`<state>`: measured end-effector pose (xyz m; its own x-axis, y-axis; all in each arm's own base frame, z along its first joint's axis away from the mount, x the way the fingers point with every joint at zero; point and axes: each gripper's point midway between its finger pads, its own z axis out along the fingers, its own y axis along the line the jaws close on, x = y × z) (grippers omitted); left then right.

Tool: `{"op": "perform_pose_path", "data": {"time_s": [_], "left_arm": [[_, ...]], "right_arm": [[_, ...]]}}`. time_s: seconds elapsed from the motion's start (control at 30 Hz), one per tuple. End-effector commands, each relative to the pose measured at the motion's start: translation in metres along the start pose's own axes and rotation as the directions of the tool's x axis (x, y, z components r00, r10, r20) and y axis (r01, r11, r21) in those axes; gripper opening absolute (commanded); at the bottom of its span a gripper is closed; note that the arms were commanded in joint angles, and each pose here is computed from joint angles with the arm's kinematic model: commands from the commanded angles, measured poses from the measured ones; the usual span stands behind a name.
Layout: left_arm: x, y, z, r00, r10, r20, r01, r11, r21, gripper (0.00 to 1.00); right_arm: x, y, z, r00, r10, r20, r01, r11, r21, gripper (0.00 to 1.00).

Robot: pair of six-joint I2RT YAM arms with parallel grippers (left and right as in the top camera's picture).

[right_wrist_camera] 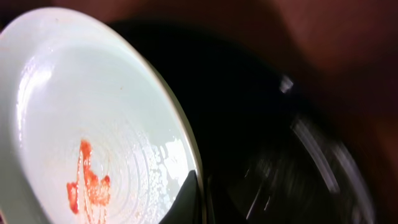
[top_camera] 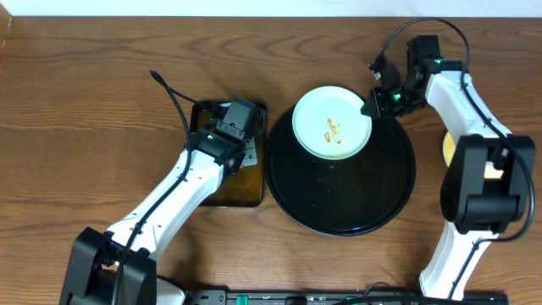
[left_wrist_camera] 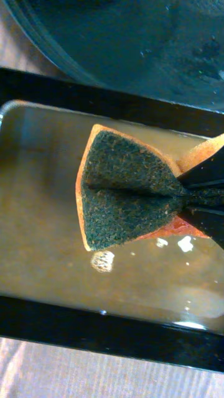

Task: Clean dirty plates on tray and stack at the side
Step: 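Pull the pale-green plate toward the round tray center with the right gripper, then scrub the pale-green plate with the sponge in the left gripper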

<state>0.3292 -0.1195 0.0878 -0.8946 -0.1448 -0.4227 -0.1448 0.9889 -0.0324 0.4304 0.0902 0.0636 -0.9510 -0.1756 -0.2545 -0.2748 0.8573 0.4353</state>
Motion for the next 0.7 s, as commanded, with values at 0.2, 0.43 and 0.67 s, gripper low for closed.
{"op": "perform_pose_path", "data": {"time_s": [0.2, 0.43, 0.67], "left_arm": [[-0.005, -0.032, -0.006, 1.0, 0.014, -0.001, -0.014, 0.983, 0.181, 0.07], [0.001, -0.081, -0.019, 0.997, 0.071, 0.015, -0.072, 0.934, 0.35, 0.08], [0.019, -0.127, -0.012, 0.994, 0.104, 0.023, -0.104, 0.903, 0.417, 0.07]], "right_arm": [[0.055, 0.015, 0.022, 0.976, 0.11, -0.186, -0.096, 0.992, 0.082, 0.01], [0.087, 0.016, 0.053, 0.962, 0.143, -0.231, -0.124, 0.988, 0.095, 0.01], [0.094, 0.02, 0.059, 0.959, 0.142, -0.245, -0.122, 0.988, 0.094, 0.01]]}}
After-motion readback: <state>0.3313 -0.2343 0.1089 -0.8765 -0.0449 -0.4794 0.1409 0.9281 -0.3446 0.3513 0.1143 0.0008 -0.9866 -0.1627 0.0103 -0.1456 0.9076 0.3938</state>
